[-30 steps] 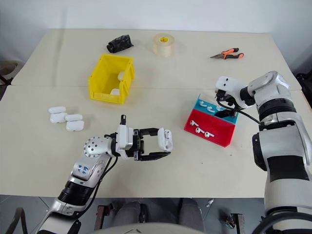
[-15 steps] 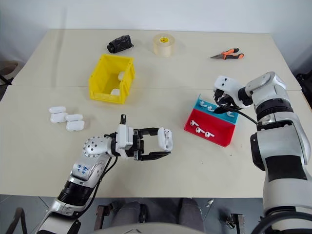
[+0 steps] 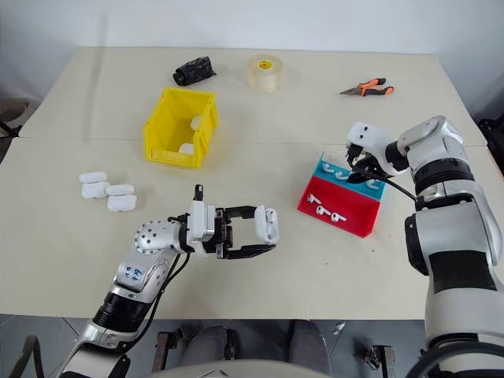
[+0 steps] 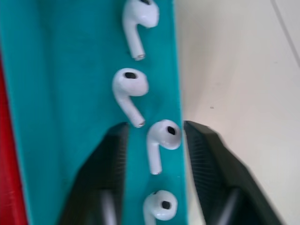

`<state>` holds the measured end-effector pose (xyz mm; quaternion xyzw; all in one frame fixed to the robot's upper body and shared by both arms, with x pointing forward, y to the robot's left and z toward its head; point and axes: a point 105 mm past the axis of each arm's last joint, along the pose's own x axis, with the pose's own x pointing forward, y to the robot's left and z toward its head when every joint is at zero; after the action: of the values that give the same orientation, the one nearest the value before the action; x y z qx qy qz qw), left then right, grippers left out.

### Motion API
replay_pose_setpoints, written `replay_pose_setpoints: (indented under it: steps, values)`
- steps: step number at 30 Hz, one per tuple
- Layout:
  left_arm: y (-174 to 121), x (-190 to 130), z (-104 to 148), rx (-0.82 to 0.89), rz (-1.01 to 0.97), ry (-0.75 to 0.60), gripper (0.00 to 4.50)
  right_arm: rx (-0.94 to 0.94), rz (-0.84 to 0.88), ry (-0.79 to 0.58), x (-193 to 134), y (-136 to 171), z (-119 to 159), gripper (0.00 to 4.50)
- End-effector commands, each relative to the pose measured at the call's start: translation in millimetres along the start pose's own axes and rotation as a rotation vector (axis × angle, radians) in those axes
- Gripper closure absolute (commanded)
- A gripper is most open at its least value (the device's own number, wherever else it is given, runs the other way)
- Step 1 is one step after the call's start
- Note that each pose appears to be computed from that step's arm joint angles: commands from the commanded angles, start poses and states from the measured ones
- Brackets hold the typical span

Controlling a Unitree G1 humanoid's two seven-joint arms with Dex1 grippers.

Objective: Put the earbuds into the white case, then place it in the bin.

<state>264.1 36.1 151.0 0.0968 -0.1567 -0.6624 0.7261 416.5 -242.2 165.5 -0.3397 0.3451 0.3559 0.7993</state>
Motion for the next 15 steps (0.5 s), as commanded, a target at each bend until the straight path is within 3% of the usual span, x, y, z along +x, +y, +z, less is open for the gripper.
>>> replay_pose_setpoints:
  steps: [1, 15]
  values:
    - [-1.6, 2.9, 11.9, 0.046, -0.006, -0.028, 1.78, 0.025, -0.013, 0.042, -1.7, -1.9, -12.5, 3.78]
    - [-1.3, 3.3, 12.1, 0.047, -0.004, -0.028, 1.78, 0.019, -0.017, 0.022, -4.5, -3.4, -9.1, 3.78]
